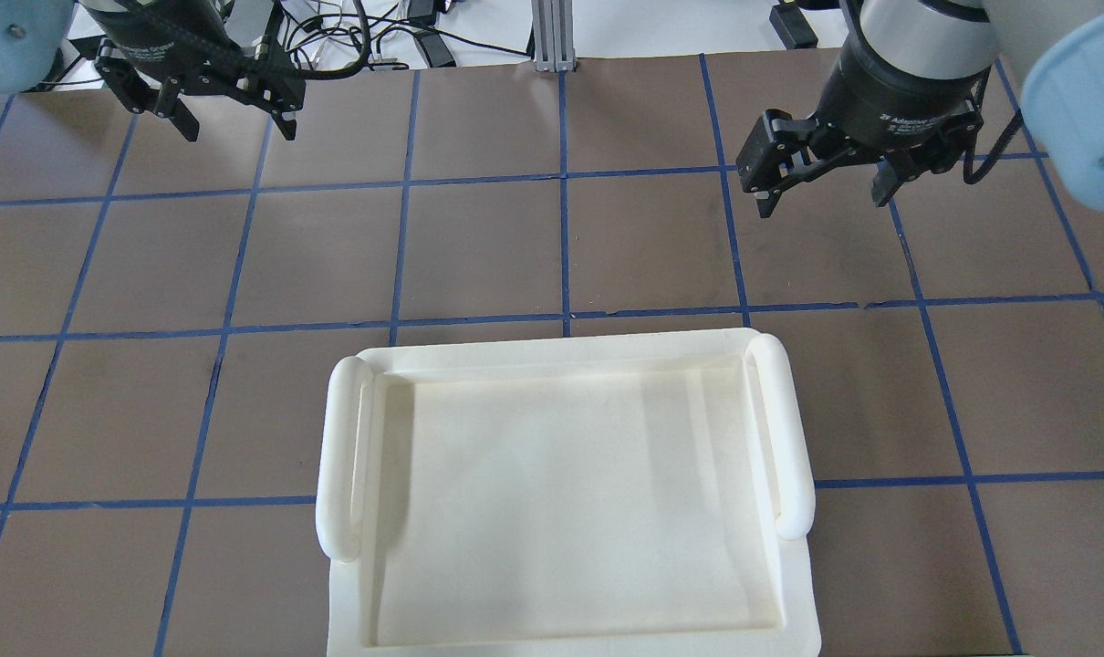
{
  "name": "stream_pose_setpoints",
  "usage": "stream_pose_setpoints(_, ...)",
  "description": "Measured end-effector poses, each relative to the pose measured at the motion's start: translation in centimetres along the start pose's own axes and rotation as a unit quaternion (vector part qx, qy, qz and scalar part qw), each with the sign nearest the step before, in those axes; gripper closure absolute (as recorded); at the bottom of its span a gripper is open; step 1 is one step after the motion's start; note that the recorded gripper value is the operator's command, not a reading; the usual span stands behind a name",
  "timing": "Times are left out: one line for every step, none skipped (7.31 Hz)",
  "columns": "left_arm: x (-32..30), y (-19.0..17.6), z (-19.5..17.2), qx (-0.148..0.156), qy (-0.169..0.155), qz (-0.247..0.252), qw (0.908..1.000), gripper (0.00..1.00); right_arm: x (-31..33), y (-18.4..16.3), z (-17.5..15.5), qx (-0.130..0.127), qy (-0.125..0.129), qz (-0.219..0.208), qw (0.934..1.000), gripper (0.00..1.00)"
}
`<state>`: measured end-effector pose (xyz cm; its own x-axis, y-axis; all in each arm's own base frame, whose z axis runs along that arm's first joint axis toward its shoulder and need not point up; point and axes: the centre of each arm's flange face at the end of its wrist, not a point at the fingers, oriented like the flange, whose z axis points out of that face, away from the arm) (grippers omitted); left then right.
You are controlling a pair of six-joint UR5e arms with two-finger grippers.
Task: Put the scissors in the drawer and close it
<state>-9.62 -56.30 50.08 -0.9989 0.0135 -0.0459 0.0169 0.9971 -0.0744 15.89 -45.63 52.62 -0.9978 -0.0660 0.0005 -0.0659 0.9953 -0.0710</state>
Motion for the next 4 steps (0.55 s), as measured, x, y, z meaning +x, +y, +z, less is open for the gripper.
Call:
stream_pose_setpoints(0.2, 1.5, 0.0, -0.004, 0.000, 0.003, 1.0000, 0.00, 0.0, 0.0, 0.0, 0.000, -0.001, -0.001, 1.0000, 0.00)
stream_pose_setpoints(0.2, 2.5, -0.2, -0.003, 0.000, 0.003, 1.0000, 0.00, 0.0, 0.0, 0.0, 0.000, -0.001, -0.001, 1.0000, 0.00)
stream_pose_setpoints(0.1, 3.1, -0.7, -0.003, 0.000, 0.002, 1.0000, 0.00, 0.0, 0.0, 0.0, 0.000, -0.001, -0.001, 1.0000, 0.00)
stream_pose_setpoints(0.1, 3.6, -1.1, -0.003, 0.001, 0.001, 1.0000, 0.00, 0.0, 0.0, 0.0, 0.000, 0.000, -0.002, 1.0000, 0.00)
